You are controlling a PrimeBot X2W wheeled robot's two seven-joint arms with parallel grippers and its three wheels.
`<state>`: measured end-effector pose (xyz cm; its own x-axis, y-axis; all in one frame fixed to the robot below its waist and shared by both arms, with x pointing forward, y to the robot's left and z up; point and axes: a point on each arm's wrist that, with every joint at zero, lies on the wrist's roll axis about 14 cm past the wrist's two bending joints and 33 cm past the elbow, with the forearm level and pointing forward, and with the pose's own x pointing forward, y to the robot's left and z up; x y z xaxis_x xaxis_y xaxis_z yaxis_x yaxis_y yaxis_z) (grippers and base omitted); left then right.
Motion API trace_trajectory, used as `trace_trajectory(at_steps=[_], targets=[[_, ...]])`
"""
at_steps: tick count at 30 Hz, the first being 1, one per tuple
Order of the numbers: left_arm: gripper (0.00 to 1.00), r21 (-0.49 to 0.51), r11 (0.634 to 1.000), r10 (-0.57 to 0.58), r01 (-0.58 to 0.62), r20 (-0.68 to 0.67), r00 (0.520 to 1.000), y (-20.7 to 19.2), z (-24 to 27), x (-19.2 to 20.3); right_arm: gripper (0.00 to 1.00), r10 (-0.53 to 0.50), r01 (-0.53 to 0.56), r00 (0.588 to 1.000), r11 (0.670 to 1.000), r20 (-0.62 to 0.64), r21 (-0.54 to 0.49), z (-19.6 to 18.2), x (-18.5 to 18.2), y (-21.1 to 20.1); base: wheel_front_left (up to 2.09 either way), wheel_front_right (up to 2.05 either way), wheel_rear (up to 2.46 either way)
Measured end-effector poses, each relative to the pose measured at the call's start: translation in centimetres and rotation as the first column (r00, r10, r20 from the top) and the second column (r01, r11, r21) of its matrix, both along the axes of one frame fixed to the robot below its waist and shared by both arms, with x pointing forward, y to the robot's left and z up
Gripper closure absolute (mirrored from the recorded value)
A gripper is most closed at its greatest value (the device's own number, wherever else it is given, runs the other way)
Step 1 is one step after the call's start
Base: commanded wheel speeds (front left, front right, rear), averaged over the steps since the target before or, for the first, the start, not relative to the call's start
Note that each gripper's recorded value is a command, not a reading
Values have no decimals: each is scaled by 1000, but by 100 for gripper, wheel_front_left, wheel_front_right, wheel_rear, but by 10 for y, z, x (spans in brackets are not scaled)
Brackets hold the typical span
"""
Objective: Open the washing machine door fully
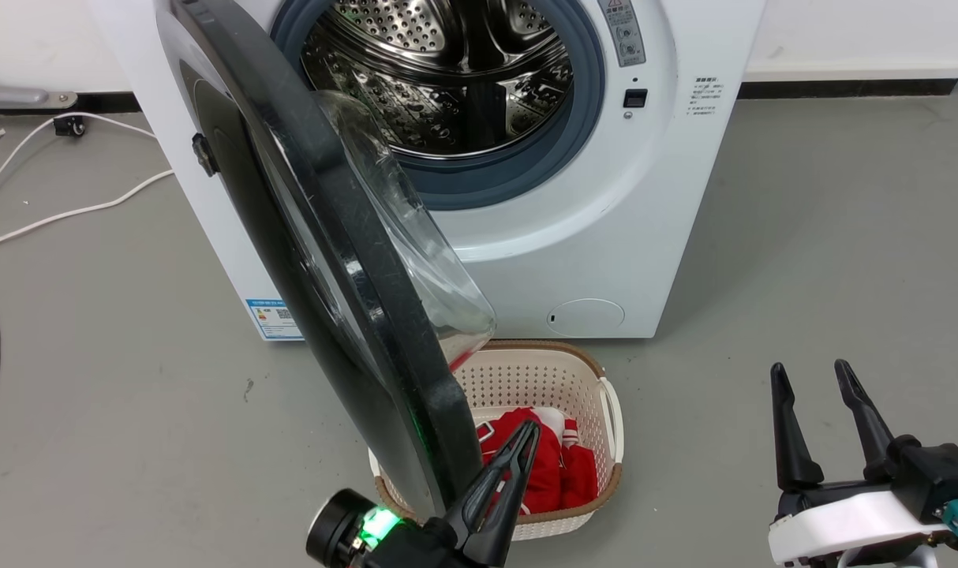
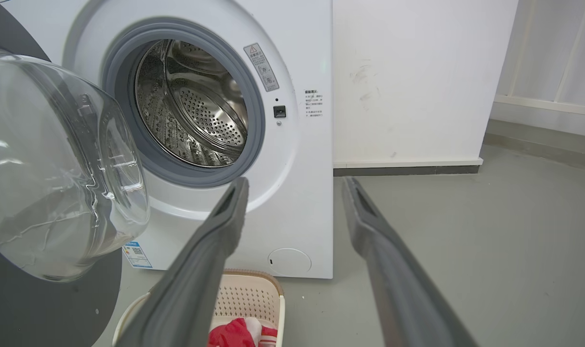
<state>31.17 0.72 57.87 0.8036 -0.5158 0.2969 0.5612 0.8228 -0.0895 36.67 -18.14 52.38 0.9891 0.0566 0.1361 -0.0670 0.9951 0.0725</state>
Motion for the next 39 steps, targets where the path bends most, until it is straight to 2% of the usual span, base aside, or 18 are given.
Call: trace_trajectory(at_steps=[5, 23, 32, 39], targets=[[100, 27, 999, 21, -19, -76, 997, 3, -26, 6, 0, 8, -8, 1000, 1000, -13, 7, -4, 1, 3, 0, 0, 0], [100, 62, 996, 74, -66, -133, 988, 7, -49, 37, 0, 2, 0, 999, 999, -43, 32, -13, 4, 1, 0, 0, 0], [100, 47, 986, 168, -162, -160, 973, 28, -54, 33, 0, 31, -28, 998, 998, -58, 50, -19, 10, 11, 0, 0, 0], [100, 35, 955, 296, -294, -162, 942, 62, -50, 22, 0, 86, -83, 995, 995, -60, 54, -21, 20, 29, 0, 0, 0]])
